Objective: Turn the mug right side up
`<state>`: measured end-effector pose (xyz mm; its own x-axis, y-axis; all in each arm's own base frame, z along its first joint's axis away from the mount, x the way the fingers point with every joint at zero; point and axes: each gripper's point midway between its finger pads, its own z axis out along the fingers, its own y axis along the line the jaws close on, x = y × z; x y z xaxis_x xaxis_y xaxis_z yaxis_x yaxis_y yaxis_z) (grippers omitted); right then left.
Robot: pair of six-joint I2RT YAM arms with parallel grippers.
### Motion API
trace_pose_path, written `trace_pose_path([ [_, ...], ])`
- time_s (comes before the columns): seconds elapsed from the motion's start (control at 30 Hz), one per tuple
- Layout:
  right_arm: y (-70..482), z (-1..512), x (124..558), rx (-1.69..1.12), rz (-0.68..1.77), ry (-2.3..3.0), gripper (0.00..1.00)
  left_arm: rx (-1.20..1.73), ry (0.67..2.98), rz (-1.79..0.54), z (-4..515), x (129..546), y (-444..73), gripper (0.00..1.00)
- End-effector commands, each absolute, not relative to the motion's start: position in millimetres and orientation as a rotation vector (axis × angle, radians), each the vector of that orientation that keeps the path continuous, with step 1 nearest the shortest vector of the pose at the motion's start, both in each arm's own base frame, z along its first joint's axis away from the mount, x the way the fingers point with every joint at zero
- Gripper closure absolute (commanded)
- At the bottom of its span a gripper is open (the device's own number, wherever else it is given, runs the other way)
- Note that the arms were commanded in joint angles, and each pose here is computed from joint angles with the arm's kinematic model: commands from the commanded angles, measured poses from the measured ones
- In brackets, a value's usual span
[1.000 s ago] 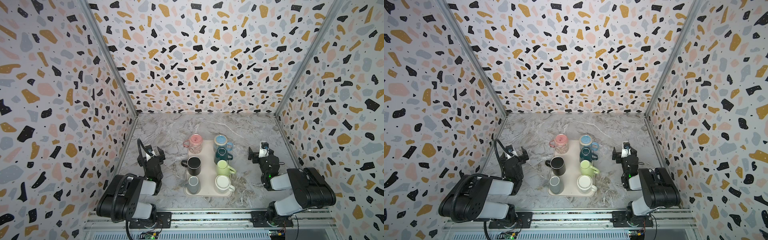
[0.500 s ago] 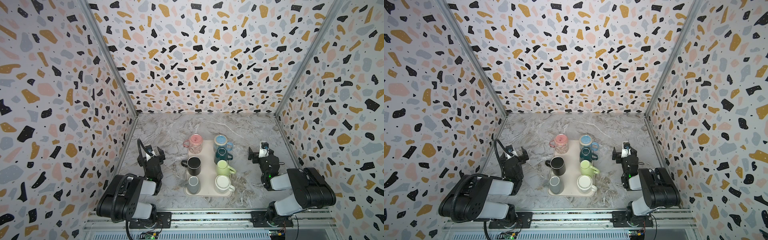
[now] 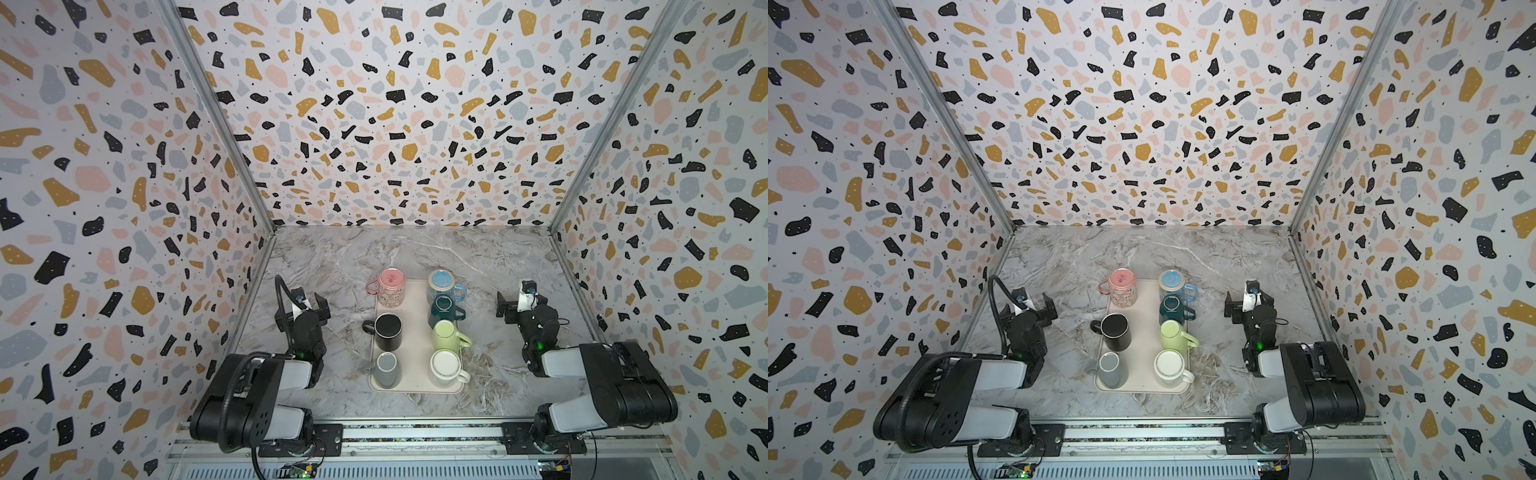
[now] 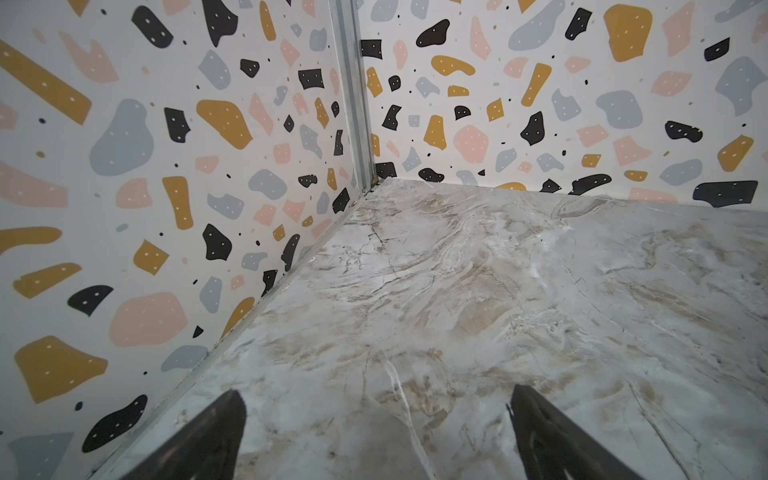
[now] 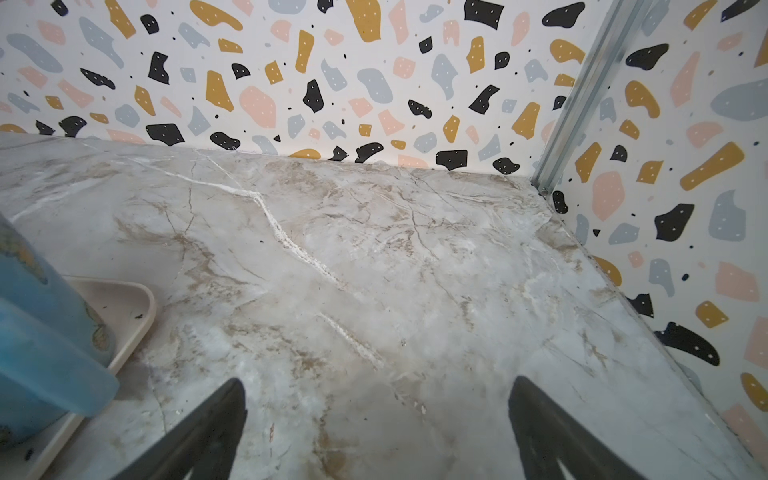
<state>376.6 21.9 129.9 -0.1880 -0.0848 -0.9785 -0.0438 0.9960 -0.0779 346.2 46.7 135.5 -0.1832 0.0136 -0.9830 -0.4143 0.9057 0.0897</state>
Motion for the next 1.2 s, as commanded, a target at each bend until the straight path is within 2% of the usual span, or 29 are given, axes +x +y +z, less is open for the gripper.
trace_pose_path([
  [0.0, 20, 156, 386, -0.062, -0.047, 1.775, 0.01, -0.32, 1.71, 0.406, 171, 360, 48, 0.0],
  [0.2, 36, 185, 386, 0.034, 0.112, 1.861, 0.02, -0.364, 1.661, 0.291, 210, 358, 42, 0.0],
  [0.37, 43, 190, 382, 0.266, 0.272, 2.098, 0.2, -0.407, 1.626, 0.158, 245, 359, 33, 0.0],
  [0.47, 65, 201, 378, 0.282, 0.432, 2.221, 0.31, -0.414, 1.649, 0.104, 262, 362, 27, 0.0],
  [0.67, 113, 226, 371, 0.354, 0.906, 2.193, 0.31, -0.441, 1.738, 0.053, 270, 369, 20, 0.0],
  [0.83, 137, 225, 364, 0.557, 1.317, 2.128, 0.32, -0.43, 1.757, -0.088, 279, 378, 2, 0.0],
  [0.97, 140, 217, 365, 0.695, 1.432, 2.113, 0.32, -0.433, 1.767, -0.231, 281, 388, -12, 0.0],
  [1.17, 145, 193, 360, 0.949, 1.599, 2.101, 0.26, -0.508, 1.781, -0.529, 266, 407, -17, 0.0],
])
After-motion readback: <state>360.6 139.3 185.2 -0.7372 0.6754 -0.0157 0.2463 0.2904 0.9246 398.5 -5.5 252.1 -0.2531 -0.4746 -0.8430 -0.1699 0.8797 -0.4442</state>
